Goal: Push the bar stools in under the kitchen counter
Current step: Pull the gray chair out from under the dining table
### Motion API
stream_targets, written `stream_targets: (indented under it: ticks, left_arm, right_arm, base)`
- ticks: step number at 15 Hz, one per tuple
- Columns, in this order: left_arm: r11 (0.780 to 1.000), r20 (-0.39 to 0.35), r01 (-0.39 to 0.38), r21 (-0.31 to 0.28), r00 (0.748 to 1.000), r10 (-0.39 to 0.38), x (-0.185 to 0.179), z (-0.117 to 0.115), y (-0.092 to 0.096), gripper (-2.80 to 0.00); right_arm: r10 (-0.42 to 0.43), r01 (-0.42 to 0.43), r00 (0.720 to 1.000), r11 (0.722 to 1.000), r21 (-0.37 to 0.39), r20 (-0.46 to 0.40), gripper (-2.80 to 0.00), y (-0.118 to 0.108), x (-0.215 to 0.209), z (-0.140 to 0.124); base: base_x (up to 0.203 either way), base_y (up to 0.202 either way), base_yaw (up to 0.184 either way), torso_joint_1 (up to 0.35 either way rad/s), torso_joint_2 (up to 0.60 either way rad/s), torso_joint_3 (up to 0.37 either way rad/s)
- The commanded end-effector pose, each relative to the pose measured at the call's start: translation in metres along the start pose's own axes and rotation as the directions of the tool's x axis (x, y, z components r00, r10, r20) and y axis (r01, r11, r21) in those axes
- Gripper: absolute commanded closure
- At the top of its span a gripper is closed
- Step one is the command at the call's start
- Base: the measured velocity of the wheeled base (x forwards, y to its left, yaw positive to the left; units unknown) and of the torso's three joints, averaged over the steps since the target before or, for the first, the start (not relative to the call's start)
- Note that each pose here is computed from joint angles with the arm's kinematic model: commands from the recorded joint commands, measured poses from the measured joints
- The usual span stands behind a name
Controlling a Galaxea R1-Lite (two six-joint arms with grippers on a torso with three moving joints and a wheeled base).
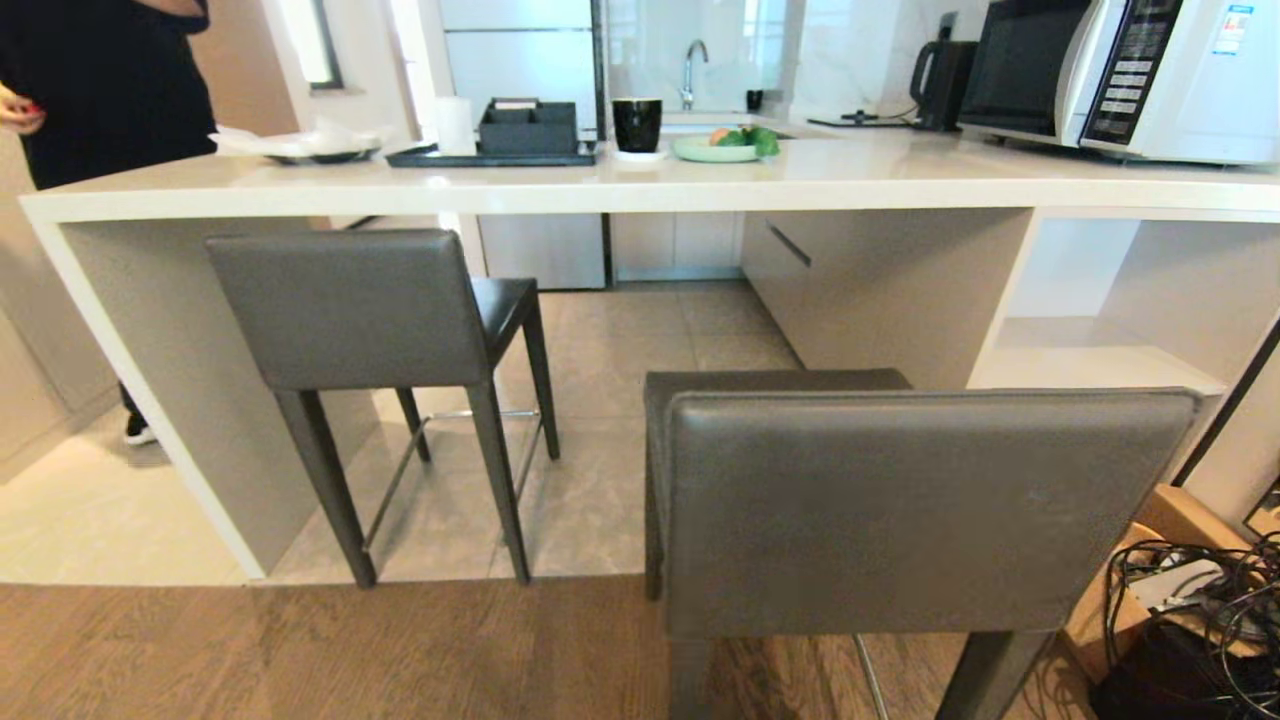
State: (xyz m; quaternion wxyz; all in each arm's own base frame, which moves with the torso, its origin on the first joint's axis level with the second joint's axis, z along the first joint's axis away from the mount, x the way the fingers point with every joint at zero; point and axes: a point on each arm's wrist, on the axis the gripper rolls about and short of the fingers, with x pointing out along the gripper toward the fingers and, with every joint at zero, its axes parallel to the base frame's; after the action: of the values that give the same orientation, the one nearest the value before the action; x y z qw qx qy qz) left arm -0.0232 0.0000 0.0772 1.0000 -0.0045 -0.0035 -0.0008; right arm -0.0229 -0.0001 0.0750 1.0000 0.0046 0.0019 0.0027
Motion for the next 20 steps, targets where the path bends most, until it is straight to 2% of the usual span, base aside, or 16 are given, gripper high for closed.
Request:
stream_targets:
  ticks: [1, 20]
  left_arm:
    - [1.000, -0.001, 0.000, 0.000, 1.000, 0.000, 0.0001, 0.0002, 0.0000, 0.00]
    - [1.000, -0.001, 0.000, 0.000, 1.000, 0.000, 0.0001, 0.0002, 0.0000, 0.00]
  right_arm:
    - [0.001, -0.001, 1.000, 1.000, 0.000, -0.002, 0.00, 0.0000, 0.0002, -0.0004]
    - [0.000, 0.000, 1.000, 1.000, 0.000, -0.002, 0.00, 0.0000, 0.0002, -0.0004]
  base:
    - [0.000, 0.205, 0.010, 0.007, 0.00, 0.010]
    - [0.000, 0.197, -0.002, 0.003, 0.00, 0.002]
